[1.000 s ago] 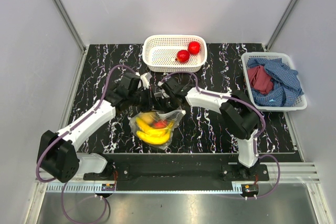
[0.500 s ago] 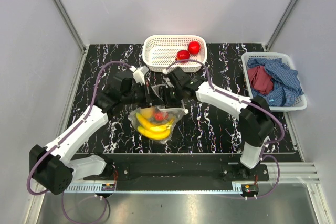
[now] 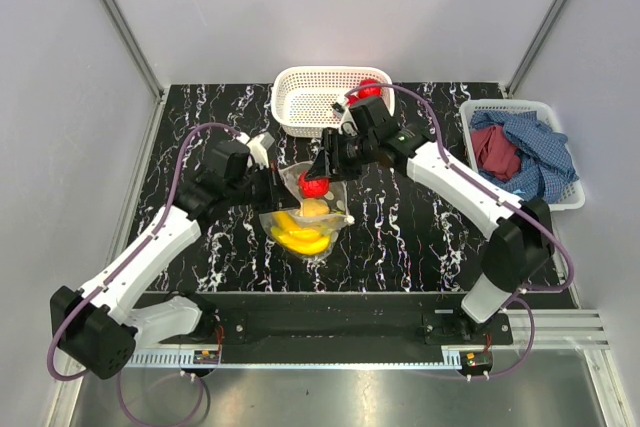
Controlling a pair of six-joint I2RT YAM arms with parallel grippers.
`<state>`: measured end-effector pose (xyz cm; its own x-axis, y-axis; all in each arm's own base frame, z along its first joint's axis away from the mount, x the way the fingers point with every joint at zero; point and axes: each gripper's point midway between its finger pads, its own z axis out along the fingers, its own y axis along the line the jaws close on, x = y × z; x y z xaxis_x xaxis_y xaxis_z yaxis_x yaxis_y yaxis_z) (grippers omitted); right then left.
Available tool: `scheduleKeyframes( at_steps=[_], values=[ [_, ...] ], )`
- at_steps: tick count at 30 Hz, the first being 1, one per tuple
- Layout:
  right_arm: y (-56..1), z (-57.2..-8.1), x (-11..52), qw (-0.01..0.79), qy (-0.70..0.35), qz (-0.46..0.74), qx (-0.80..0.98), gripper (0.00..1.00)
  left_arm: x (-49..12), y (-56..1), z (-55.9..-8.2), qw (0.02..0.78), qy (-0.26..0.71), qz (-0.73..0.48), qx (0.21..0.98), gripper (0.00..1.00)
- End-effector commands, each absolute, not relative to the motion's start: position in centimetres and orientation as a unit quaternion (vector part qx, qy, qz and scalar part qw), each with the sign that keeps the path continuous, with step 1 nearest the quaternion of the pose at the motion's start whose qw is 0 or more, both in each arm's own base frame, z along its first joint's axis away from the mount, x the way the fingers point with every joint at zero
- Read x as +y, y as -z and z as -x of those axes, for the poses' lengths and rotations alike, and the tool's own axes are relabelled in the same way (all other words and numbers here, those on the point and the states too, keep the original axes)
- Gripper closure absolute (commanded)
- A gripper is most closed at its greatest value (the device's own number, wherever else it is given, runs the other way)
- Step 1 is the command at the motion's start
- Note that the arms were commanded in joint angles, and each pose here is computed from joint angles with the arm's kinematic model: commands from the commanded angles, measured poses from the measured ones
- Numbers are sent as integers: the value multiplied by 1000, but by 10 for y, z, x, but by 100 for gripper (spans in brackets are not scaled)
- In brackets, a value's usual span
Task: Open the zip-top bag and remove the fake food
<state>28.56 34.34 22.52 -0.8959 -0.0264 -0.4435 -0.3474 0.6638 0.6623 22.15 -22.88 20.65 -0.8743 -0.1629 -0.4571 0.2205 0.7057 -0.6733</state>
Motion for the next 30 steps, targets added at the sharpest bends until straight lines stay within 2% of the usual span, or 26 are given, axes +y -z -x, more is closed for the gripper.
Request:
scheduleKeyframes(
  at_steps=[1,8,15,17,19,20,25,30],
  values=[
    [-261,-304,346,232,-420,105,871,67,-227,-216,-229,277,376,-28,884,100],
    [-305,-380,317,360,-380,60,850,68,-227,-191,-226,248,364,-38,897,100],
    [-284,-485,280,451,-288,-4,845,66,-227,-188,-228,258,356,-76,895,100],
    [-254,-513,269,447,-262,-14,856,64,-226,-188,-229,265,352,-86,894,100],
    [-250,-541,247,459,-246,-30,853,63,-225,-184,-227,262,352,-89,894,100],
    [-224,-554,241,446,-235,-34,863,63,-225,-184,-226,261,353,-89,894,100],
    [-192,-596,213,445,-212,-45,869,59,-227,-181,-218,254,369,-85,890,100],
    [-167,-617,202,445,-185,-38,875,42,-229,-187,-215,258,382,-86,883,100]
  ],
)
